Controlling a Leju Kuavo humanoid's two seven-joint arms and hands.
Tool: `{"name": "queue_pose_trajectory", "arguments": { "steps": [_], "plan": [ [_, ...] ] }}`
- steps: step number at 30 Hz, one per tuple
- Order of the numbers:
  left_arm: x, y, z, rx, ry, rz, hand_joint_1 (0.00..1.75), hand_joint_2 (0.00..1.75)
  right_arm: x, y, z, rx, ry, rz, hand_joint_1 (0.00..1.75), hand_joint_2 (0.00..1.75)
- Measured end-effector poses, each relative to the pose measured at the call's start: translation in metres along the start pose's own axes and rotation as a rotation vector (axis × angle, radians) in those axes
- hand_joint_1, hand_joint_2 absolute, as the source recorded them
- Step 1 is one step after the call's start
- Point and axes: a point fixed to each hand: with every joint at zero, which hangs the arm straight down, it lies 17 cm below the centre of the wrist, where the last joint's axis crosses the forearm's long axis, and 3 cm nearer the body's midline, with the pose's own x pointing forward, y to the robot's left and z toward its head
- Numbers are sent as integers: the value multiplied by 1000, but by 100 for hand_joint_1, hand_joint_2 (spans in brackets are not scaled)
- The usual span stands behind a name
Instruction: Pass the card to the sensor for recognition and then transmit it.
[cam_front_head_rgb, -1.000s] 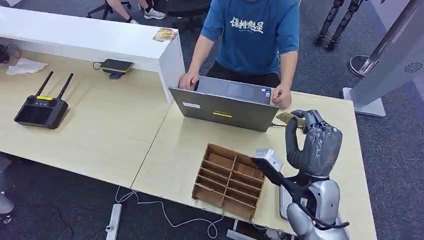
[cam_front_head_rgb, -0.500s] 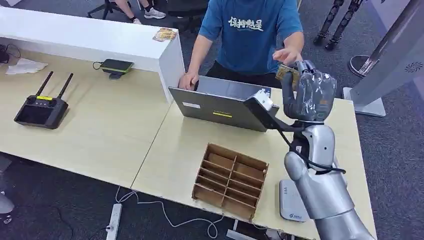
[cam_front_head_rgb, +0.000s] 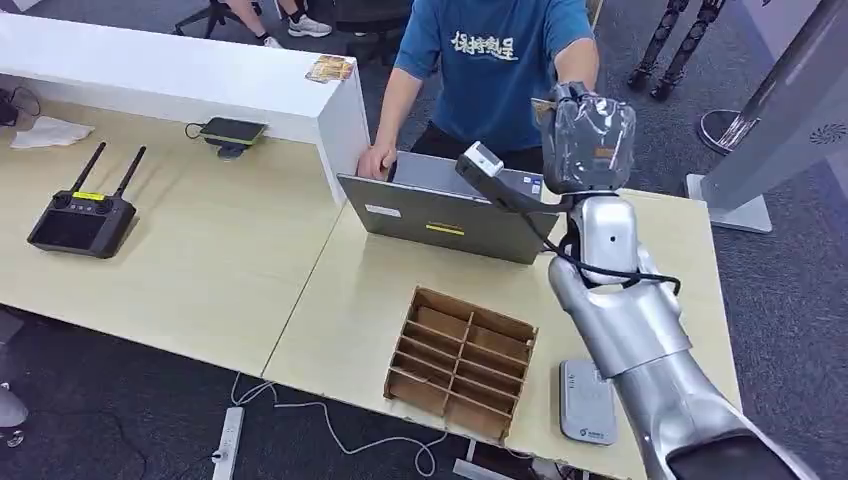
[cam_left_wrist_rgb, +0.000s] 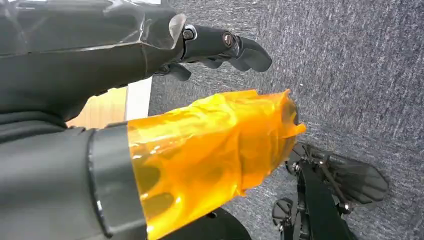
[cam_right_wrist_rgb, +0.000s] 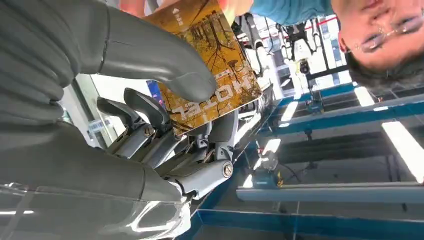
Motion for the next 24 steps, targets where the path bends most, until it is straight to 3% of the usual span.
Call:
{"name": "queue_pose_trajectory", "arguments": {
  "steps": [24],
  "plan": [
    [-1,0,0,3,6,-4,0,0,4,11,6,10,-29,90,175,175]
  ]
}}
